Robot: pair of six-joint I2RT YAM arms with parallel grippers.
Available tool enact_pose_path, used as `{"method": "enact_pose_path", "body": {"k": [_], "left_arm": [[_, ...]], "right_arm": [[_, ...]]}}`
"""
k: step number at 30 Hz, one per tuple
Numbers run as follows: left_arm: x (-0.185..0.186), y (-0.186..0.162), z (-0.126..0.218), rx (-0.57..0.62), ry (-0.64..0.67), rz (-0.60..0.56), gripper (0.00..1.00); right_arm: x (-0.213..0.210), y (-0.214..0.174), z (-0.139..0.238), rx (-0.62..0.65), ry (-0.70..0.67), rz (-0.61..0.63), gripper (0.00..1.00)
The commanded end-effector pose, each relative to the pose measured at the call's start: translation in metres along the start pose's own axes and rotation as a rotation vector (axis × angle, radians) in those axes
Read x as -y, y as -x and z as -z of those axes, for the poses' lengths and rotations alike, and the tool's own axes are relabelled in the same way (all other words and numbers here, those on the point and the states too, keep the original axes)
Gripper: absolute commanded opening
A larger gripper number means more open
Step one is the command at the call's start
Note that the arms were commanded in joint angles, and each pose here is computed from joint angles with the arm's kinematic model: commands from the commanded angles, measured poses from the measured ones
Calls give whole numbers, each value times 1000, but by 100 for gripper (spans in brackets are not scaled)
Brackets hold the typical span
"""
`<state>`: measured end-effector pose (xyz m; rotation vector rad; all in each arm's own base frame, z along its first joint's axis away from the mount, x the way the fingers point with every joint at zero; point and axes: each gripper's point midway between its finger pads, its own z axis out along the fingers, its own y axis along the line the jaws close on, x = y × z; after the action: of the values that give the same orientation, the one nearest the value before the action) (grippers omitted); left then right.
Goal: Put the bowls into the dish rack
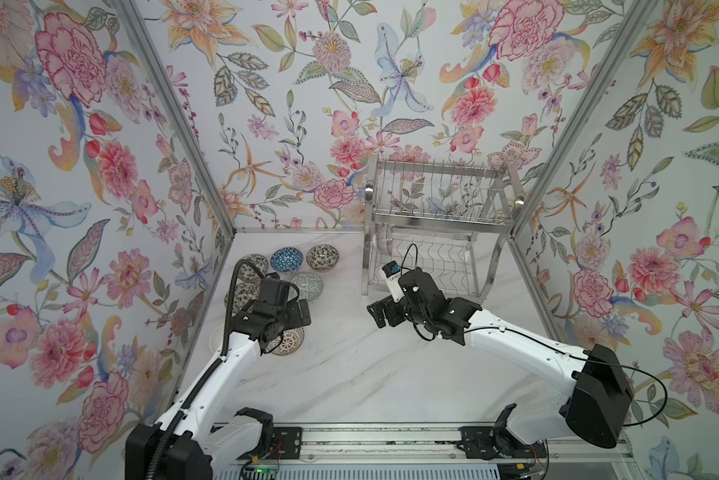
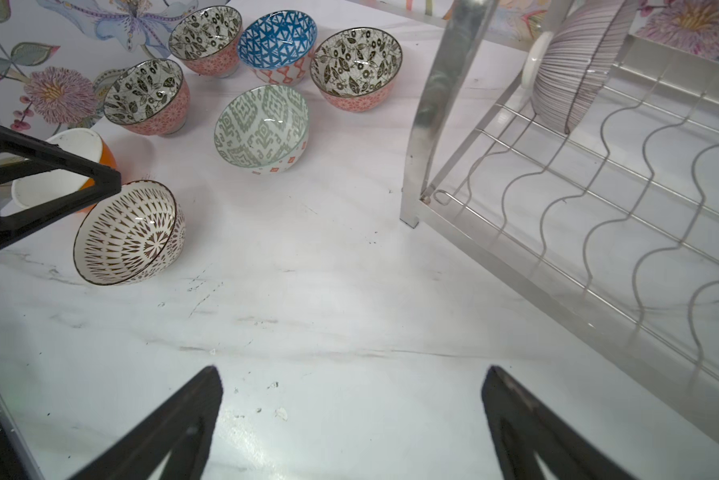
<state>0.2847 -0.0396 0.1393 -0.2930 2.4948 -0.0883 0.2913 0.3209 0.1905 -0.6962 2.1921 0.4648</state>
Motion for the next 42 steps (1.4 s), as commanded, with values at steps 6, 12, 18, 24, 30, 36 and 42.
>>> {"method": "enact_pose_path", "body": {"k": [6,12,18,24,30,36,42], "left_arm": [[-51,-7,-16,-83,32,99,99],[-59,-17,-30,-145,30,156,99],[-54,-21,-33,-138,-2,166,99],[-51,-38,-44,-221,-17,185,93],[-48,-47,-46,-251,-35,212,81],[-41,-49,-46,-243,-80,240,72],[-33,-49,-46,-231,-131,245,45]], "right_arm": [[-37,6,-36,-26,-45,130,99],[-56,16,-48,-29,-31,158,99],[-55,19,-54,-42,-39,187,99],[-40,29,-43,-19,-62,177,99],[-17,26,-31,-14,-78,131,99],[-14,28,-26,-2,-56,101,99],[-9,23,-18,-1,-59,90,99]]}}
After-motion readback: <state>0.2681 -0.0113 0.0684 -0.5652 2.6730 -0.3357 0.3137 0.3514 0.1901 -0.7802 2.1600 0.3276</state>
